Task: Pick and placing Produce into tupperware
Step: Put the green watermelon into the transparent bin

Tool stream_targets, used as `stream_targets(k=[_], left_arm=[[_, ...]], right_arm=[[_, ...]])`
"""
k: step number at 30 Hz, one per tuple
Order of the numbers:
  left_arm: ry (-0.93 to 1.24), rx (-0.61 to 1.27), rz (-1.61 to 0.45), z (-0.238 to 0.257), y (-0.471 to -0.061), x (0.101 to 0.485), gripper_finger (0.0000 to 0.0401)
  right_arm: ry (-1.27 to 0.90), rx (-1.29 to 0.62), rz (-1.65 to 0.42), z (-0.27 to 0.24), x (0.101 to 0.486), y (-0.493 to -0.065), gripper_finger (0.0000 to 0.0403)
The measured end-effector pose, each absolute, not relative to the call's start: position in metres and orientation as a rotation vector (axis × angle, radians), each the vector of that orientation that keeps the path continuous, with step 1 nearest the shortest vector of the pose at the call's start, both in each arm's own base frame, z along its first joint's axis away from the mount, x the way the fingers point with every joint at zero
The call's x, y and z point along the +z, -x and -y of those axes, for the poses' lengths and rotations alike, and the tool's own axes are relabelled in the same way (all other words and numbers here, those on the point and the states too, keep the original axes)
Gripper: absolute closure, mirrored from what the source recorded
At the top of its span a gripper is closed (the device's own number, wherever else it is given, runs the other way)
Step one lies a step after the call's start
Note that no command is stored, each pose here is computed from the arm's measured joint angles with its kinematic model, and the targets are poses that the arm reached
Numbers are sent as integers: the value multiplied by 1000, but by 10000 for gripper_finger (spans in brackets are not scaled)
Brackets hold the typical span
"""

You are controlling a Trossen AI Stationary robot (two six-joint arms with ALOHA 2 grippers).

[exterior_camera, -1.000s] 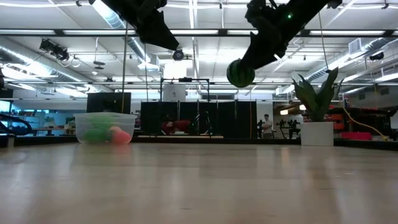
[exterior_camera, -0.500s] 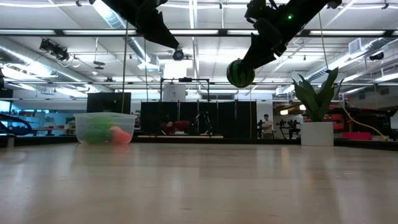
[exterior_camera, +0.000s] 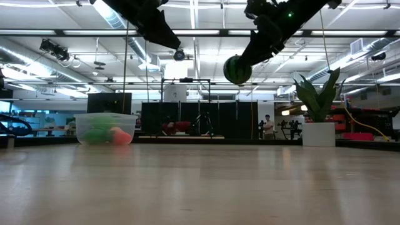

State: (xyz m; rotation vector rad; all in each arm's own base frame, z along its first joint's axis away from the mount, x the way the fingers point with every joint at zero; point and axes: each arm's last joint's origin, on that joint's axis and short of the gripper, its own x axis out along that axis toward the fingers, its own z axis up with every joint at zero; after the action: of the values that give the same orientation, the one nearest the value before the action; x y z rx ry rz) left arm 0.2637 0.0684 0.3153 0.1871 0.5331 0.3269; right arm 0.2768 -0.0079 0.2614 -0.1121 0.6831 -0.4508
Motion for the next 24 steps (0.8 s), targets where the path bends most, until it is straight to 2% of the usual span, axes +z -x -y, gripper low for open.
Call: stream_targets(k=[8,14,24], left_arm=[[-208,68,-497,-59,-266,316,159],[-236,32,-448,-50,-274,317,169],[-249,35,-401,-50,-277,321,181]], right_arm=[[182,-322,-624,5,268,-283,145],[253,-203,-534,3,276,-289,148],[291,-191,-494,2,279,-291,157]])
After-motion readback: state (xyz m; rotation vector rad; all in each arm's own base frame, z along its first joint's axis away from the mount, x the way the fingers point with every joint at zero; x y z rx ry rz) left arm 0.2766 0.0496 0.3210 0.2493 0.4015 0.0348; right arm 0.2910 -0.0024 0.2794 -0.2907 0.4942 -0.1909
